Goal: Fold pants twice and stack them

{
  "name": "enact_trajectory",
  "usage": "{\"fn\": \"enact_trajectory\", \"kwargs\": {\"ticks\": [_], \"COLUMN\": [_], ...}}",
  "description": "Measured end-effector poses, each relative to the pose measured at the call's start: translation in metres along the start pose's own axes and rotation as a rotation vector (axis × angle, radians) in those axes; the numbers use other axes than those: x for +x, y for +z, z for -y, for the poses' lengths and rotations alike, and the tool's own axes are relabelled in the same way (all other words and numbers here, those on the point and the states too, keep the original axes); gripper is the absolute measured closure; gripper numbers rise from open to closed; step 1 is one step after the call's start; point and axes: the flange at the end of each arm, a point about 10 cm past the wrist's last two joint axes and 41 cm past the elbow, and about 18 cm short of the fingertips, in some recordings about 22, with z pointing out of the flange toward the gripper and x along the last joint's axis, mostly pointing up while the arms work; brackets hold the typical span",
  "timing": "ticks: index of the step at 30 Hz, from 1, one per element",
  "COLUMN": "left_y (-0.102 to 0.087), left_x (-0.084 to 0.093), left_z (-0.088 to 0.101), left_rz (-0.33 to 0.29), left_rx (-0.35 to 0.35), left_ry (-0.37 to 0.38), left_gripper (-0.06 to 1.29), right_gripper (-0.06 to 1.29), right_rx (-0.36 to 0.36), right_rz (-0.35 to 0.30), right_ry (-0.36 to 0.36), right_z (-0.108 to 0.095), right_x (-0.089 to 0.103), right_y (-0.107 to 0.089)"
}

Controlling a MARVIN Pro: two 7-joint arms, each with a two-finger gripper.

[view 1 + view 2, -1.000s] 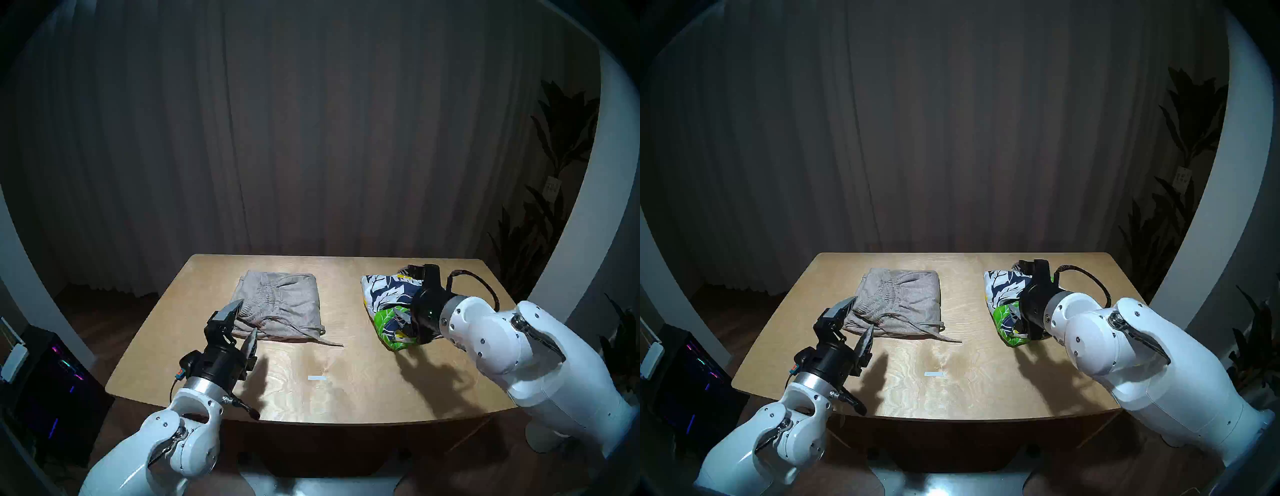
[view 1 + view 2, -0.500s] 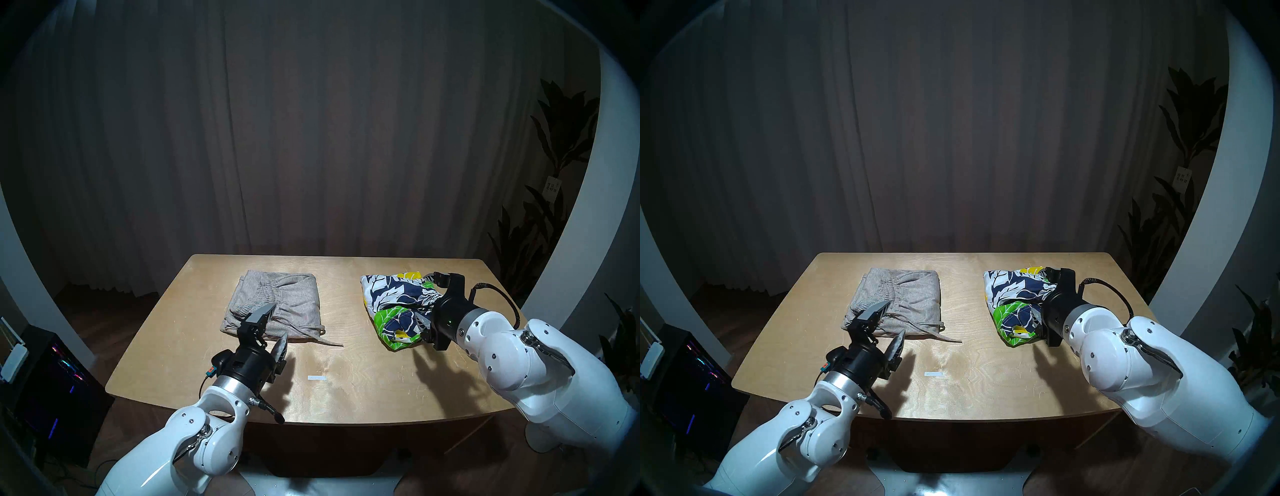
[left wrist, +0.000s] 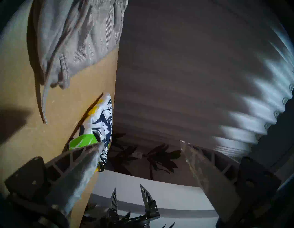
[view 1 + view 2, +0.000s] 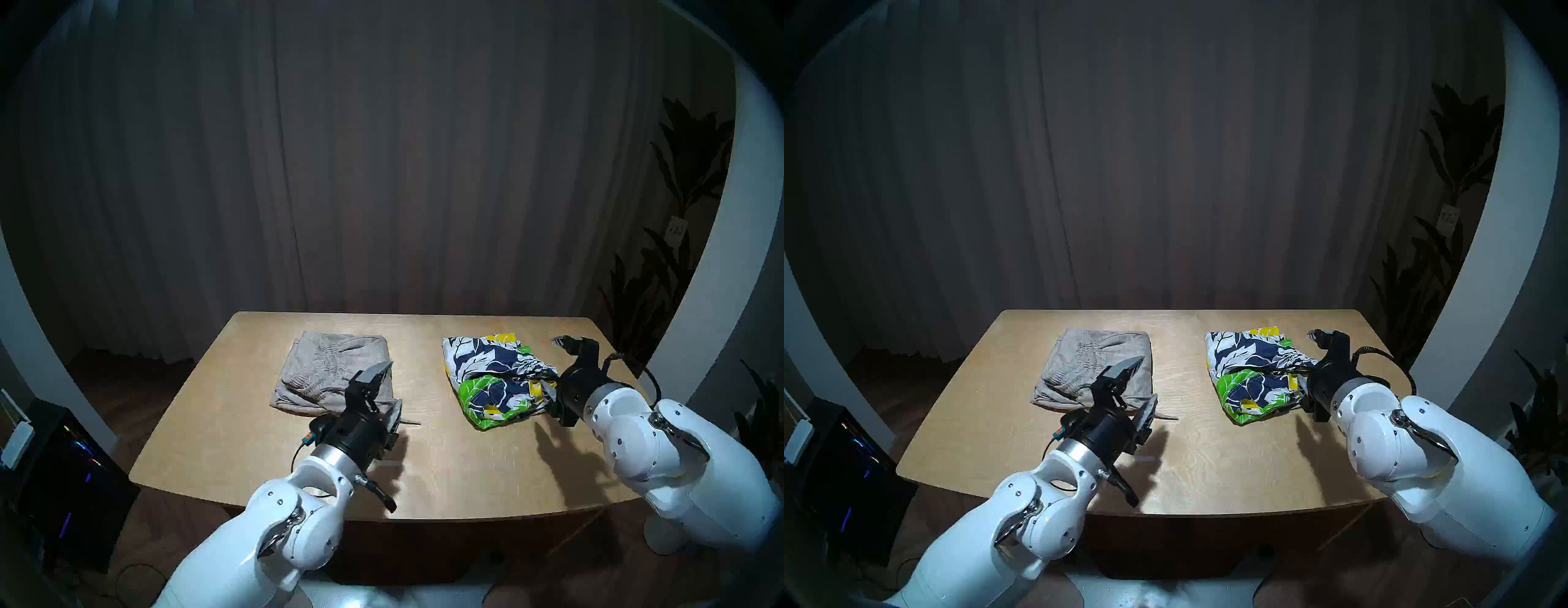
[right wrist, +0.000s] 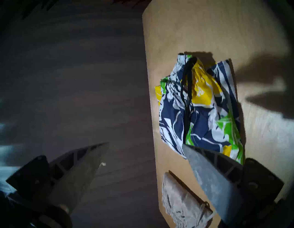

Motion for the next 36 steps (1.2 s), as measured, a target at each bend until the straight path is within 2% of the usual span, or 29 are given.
{"fn": "enact_trajectory", "kwargs": {"ticks": [8, 19, 29, 36], "left_y": [0.028, 0.063, 0.088, 0.1], "left_x": [-0.028, -0.051, -0.07, -0.083], "left_z": [0.021, 0.044, 0.062, 0.073], "left_rz": [0.031, 0.012, -0.01, -0.057], "left_rx": [0.065, 0.124, 0.202, 0.282], "left_ry": [0.022, 0.087, 0.17, 0.224], "left_gripper": [0.01, 0.01, 0.01, 0.01], "right_gripper": [0.03, 0.03, 0.03, 0.03], "right_rx": [-0.008, 0.012, 0.0, -0.008], "right_rz": [-0.02, -0.02, -0.013, 0.001], "right_ry": [-0.017, -0.023, 0.021, 0.065], "right_z": [-0.019, -0.035, -0.058, -0.07], "right_x": [0.021, 0.042, 0.066, 0.08], "right_y": [0.0, -0.003, -0.006, -0.009]}}
